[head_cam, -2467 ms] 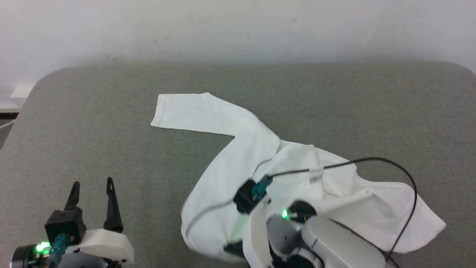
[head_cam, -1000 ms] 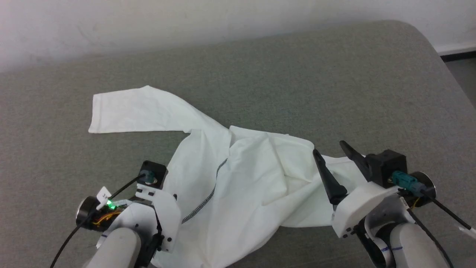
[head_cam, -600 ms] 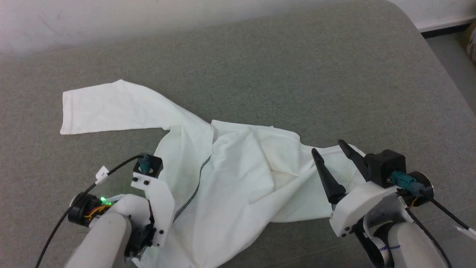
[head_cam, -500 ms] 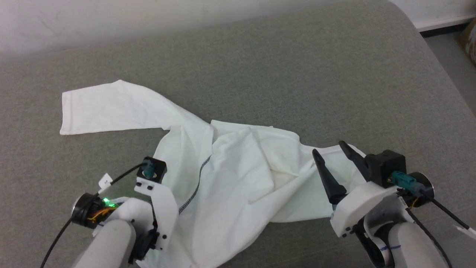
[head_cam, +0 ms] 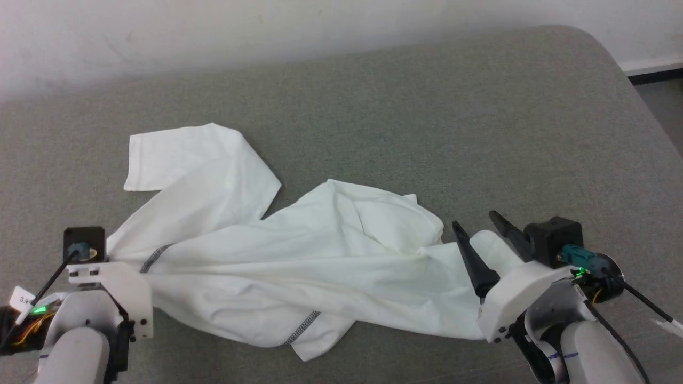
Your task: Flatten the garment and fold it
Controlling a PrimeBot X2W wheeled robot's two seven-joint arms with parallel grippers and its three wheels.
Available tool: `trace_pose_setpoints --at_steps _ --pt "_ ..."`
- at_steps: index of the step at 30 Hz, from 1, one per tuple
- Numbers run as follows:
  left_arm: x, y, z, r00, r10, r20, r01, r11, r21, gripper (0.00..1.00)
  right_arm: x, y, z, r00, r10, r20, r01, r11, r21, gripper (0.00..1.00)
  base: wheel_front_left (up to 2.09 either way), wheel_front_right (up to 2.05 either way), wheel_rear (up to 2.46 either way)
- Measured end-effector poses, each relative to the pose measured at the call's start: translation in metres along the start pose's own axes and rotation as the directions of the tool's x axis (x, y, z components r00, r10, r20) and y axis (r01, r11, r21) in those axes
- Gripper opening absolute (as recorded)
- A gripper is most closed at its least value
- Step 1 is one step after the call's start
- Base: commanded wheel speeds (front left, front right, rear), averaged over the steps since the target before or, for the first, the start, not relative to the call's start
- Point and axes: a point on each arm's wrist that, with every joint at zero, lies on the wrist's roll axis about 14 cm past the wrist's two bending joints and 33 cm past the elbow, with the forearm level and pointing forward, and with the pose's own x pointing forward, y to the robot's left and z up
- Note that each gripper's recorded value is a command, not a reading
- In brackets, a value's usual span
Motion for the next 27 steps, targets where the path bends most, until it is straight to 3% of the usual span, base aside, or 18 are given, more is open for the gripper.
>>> trace_pose_setpoints --at_steps 2,3,4,5,7,8,12,17,20,27 --pt "0.002 0.011 -0.013 0.999 0.032 -0.033 -0.033 0.999 -0.009 0.00 0.002 0.001 -0.001 1.000 0.005 -0.007 -0.005 1.000 0.000 1.00 0.00 0.00 0.00" --pt "0.004 0.012 -0.019 0.998 0.034 -0.047 -0.035 0.999 -0.016 0.20 0.002 0.002 -0.003 1.000 0.006 -0.011 -0.006 1.000 0.000 1.00 0.00 0.00 0.00" --pt "0.005 0.011 -0.023 0.998 0.032 -0.057 -0.034 0.999 -0.027 0.53 0.003 0.002 -0.003 1.000 0.006 -0.014 -0.006 1.000 0.000 1.00 0.00 0.00 0.00" --pt "0.005 0.009 -0.026 0.998 0.029 -0.058 -0.031 0.999 -0.033 1.00 0.003 0.002 -0.004 1.000 0.006 -0.016 -0.006 1.000 0.001 1.00 0.00 0.00 0.00" --pt "0.004 0.005 -0.021 1.000 0.021 -0.019 -0.022 0.998 -0.052 1.00 0.002 0.002 -0.002 1.000 0.006 -0.013 -0.006 1.000 0.000 1.00 0.00 0.00 0.00" --pt "-0.003 0.002 -0.002 0.995 0.019 0.101 -0.012 0.997 -0.073 1.00 -0.002 0.003 -0.002 1.000 0.006 -0.012 -0.006 1.000 0.000 1.00 0.00 0.00 0.00" --pt "-0.023 0.007 0.026 0.954 0.052 0.294 -0.017 0.993 -0.118 1.00 -0.010 0.005 -0.004 1.000 0.010 -0.019 -0.010 1.000 0.002 1.00 0.00 0.00 0.00" --pt "-0.055 0.012 0.033 0.902 0.081 0.423 -0.007 0.985 -0.173 1.00 -0.022 0.008 -0.011 0.999 0.010 -0.045 -0.010 1.000 0.000 1.00 0.00 0.00 0.00" --pt "-0.073 0.019 0.039 0.868 0.099 0.487 -0.011 0.983 -0.181 1.00 -0.029 0.007 -0.030 0.992 0.001 -0.128 -0.004 1.000 -0.018 1.00 0.00 0.00 0.00" --pt "-0.094 0.031 0.038 0.837 0.120 0.535 -0.020 0.982 -0.188 1.00 -0.045 0.006 -0.106 0.878 -0.014 -0.478 -0.007 0.999 -0.043 1.00 0.00 0.00 0.00"
